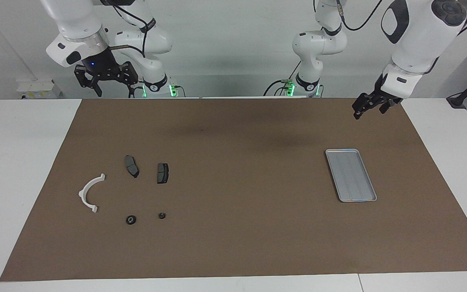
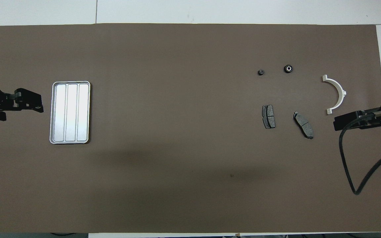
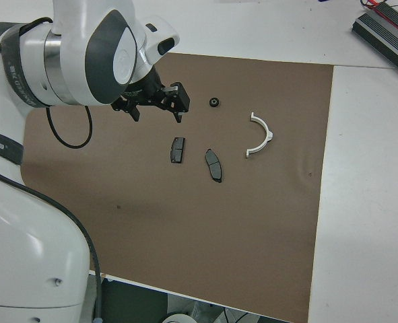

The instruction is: Place bearing gear from tray to pile

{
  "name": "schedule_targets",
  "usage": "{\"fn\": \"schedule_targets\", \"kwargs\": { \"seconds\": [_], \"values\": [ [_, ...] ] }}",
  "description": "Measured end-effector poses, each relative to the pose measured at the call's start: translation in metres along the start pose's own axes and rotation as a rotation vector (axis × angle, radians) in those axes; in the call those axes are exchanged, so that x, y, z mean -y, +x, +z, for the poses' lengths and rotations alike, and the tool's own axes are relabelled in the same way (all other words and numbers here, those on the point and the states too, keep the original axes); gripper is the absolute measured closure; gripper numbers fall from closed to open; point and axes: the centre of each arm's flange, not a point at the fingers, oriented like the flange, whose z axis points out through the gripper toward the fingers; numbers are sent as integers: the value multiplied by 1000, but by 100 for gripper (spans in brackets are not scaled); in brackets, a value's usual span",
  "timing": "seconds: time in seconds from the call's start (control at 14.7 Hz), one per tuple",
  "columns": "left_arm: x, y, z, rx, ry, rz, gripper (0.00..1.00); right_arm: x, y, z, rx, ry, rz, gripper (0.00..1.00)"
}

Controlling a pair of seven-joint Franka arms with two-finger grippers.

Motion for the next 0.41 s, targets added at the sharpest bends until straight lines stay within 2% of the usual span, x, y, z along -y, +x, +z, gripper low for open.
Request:
{"fn": "schedule_targets", "kwargs": {
  "seconds": [0.14,0.41],
  "values": [
    [0,0,0,0,0,0,0,-2,3,-2,-24,-21,0,0],
    [0,0,0,0,0,0,0,-3,3,-2,-28,-31,2,0]
  ]
}}
